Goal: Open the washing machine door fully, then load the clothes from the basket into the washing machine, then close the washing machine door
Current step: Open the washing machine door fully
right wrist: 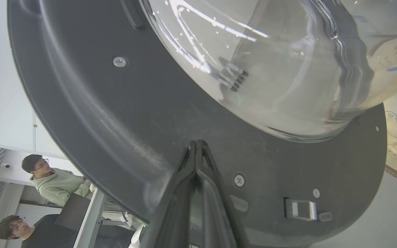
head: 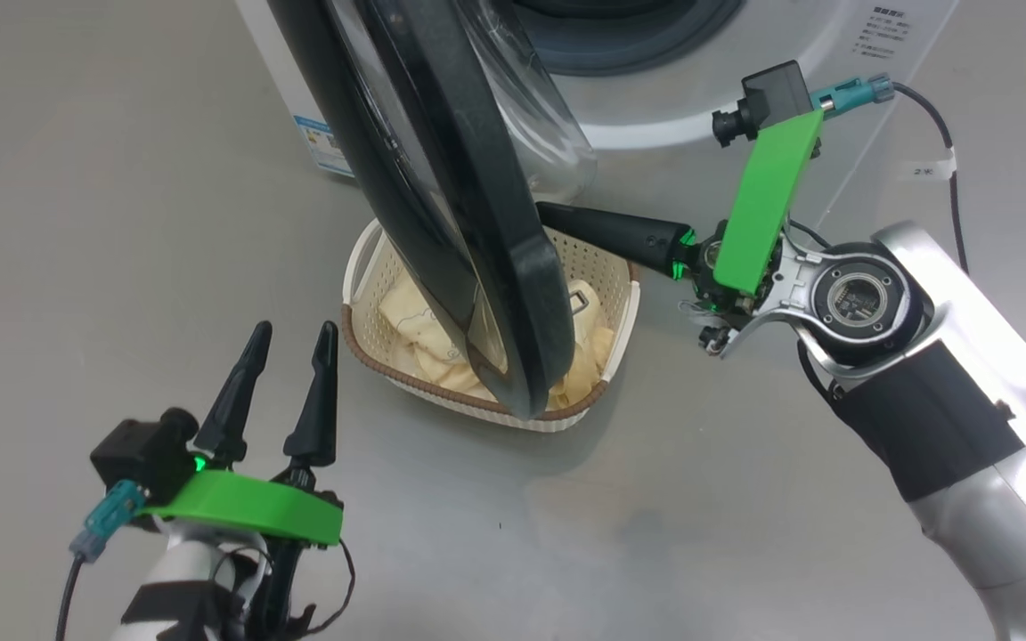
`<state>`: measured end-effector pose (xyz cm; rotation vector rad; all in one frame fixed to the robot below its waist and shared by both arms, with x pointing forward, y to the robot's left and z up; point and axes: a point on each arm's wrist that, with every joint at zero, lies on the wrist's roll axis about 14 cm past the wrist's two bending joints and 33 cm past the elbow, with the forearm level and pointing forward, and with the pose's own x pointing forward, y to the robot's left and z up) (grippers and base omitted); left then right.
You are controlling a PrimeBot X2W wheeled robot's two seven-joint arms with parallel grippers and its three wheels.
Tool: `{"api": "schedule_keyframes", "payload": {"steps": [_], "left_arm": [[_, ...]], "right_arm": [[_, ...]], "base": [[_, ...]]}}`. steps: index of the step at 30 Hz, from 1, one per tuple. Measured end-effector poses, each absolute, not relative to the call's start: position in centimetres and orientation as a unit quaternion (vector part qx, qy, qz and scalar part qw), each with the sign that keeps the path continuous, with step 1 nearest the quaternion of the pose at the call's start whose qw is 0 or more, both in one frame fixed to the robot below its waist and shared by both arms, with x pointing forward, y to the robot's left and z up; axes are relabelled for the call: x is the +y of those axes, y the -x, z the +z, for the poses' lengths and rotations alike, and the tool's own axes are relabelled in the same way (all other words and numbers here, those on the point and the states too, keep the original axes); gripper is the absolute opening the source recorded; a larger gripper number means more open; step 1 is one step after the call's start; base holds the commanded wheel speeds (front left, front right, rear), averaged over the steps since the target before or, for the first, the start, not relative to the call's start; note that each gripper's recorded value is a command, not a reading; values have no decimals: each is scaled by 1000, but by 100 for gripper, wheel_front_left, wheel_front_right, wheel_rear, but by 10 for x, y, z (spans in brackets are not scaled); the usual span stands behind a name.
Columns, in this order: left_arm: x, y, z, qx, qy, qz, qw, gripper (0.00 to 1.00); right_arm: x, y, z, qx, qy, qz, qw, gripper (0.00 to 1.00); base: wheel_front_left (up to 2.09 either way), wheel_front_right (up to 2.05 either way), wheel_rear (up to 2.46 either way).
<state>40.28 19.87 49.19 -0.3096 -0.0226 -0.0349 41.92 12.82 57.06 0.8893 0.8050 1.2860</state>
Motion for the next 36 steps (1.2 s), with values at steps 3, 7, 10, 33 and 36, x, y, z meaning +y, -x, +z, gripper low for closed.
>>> {"api": "schedule_keyframes", "payload": {"steps": [3,7,10,33,36], "left_arm": [[195,-403,494,-14,155,-23,988,100],[187,-404,496,-15,155,-37,987,100],[181,-405,497,-14,151,-50,987,100],[165,-405,500,-14,151,-88,985,100],[164,-405,498,-11,150,-90,985,100]], "right_arm": [[124,-419,571,348,-392,557,645,0],[116,-421,569,339,-397,541,660,0],[103,-426,569,326,-402,523,677,31],[-26,-430,514,253,-433,319,804,100],[-41,-425,504,250,-424,296,818,100]], "base": [[0,0,0],[0,0,0],[0,0,0],[0,0,0],[0,0,0]]}}
